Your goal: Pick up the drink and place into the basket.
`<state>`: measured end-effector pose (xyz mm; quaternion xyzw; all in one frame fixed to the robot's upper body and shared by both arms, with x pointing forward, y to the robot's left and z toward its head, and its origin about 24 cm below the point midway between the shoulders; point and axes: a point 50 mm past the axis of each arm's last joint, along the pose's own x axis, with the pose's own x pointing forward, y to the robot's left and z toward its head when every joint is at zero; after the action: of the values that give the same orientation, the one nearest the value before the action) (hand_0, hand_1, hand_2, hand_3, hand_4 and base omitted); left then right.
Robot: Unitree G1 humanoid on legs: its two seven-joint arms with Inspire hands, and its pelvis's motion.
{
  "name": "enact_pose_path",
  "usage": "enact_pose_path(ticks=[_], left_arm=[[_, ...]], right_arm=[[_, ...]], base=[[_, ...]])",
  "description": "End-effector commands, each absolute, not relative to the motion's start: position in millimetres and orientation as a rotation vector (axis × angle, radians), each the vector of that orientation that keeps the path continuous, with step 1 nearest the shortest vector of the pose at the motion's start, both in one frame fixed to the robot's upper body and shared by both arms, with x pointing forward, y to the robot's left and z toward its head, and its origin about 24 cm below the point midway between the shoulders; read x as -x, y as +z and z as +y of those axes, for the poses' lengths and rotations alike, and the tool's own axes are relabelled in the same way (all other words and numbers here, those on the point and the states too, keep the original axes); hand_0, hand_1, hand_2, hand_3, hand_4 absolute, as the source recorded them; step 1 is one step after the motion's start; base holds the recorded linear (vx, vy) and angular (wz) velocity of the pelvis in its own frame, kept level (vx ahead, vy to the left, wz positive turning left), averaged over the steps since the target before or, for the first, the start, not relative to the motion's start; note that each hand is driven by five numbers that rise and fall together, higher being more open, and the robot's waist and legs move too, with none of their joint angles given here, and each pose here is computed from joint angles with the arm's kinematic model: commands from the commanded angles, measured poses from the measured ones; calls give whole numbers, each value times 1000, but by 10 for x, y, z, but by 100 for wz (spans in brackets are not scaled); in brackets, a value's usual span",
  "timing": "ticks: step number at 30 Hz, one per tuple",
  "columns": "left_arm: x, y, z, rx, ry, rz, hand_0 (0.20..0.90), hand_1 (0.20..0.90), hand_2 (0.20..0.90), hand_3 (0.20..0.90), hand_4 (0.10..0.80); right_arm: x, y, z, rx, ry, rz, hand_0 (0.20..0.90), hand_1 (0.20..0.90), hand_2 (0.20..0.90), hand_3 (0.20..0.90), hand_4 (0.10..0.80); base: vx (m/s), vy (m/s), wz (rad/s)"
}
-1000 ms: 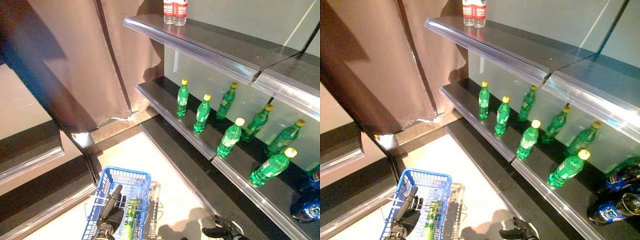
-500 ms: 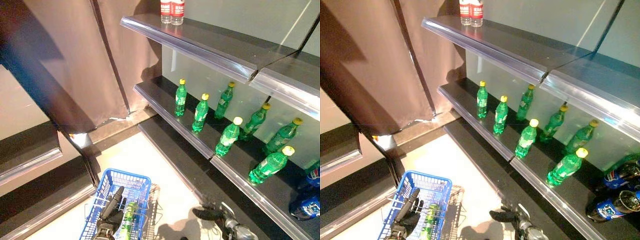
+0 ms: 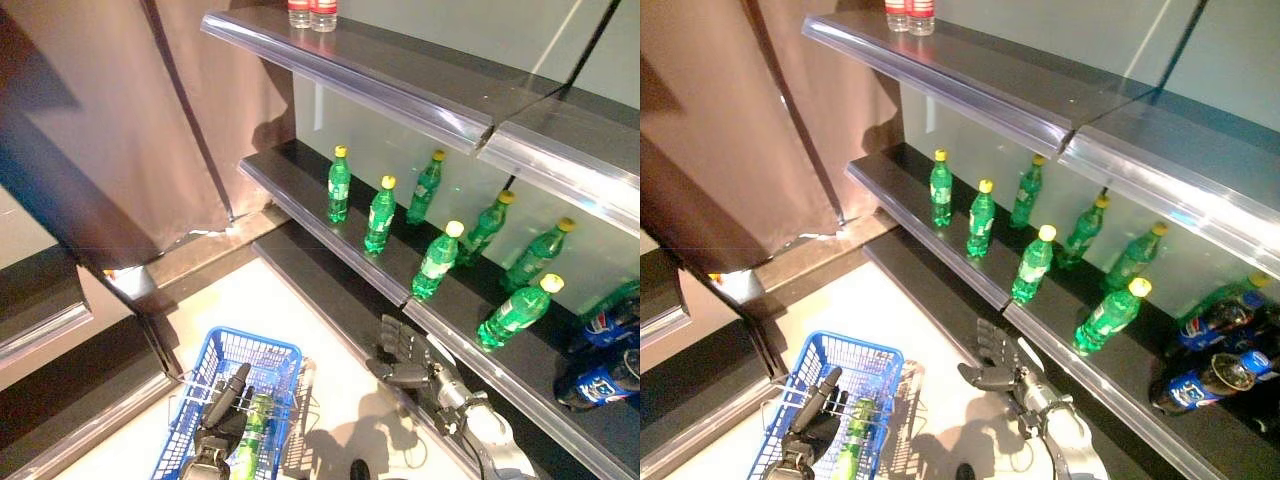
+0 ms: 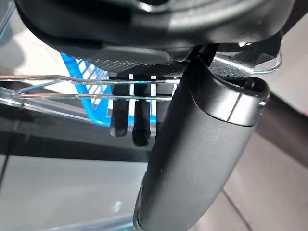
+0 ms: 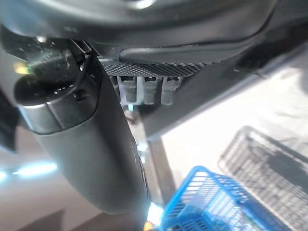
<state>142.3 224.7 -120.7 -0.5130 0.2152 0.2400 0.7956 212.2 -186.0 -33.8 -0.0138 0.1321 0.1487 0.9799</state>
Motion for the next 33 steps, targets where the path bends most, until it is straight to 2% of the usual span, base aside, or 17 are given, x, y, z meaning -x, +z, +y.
enact_pose_path(ticks=[1,13,20,26,33], left_arm=[[-2140,-560,2388,1038,260,107,300,300,300,200,100],[-2086,-605,2355,1032,238,133,300,300,300,200,100],[-2049,-643,2353,1036,245,141,300,300,300,200,100],[-2011,-657,2397,1041,279,130,300,300,300,200,100],[-2030,-653,2381,1049,275,130,300,300,300,200,100]], right_arm=[[-2327,286,-2030,77,256,-89,900,900,900,900,800],[-2177,756,-2233,86,159,-393,900,900,900,900,800],[-2073,1064,-2412,63,10,-593,900,900,900,900,800],[-1982,1101,-2518,14,-111,-660,900,900,900,900,800],[-1962,1015,-2570,-14,-183,-621,900,900,900,900,800]], base=[[-13,38,-23],[-21,53,-24],[-13,61,-16],[-14,12,-32],[7,-59,-18]])
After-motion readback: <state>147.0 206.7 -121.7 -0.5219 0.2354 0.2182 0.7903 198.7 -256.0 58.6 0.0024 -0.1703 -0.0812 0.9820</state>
